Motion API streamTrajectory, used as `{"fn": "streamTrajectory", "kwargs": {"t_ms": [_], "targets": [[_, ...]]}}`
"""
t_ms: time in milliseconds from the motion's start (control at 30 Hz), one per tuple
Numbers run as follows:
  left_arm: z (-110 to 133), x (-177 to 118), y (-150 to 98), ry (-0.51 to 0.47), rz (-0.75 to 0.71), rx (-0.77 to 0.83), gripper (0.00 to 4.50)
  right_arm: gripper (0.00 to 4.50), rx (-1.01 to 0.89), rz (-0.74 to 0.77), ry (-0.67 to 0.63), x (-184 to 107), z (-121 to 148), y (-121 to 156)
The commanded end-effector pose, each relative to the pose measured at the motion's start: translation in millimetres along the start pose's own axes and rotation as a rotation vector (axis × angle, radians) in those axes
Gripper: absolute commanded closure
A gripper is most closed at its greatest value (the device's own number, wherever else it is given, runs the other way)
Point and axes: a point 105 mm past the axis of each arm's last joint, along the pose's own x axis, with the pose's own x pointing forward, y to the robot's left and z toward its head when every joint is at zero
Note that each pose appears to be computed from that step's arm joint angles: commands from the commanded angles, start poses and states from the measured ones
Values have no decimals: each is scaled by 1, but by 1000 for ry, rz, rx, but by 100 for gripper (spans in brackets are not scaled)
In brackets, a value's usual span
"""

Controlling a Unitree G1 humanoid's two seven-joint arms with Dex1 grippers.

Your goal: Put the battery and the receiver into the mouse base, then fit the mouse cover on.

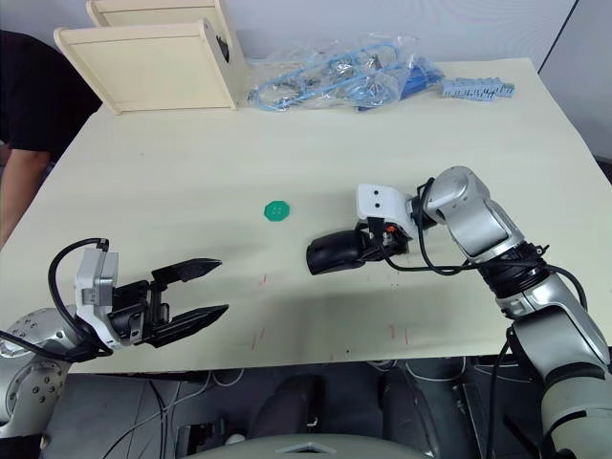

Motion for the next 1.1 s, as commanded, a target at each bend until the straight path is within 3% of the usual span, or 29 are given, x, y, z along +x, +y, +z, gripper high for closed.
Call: {"fn": "streamTrajectory", "kwargs": {"t_ms": [33, 1100], "targets": [[9, -1, -4, -5, -10, 47, 0, 134, -58, -12, -1, -5, 12, -5], [5, -2, -8, -8, 5, 36, 0, 134, -73, 9, 41, 7, 17, -6]]}}
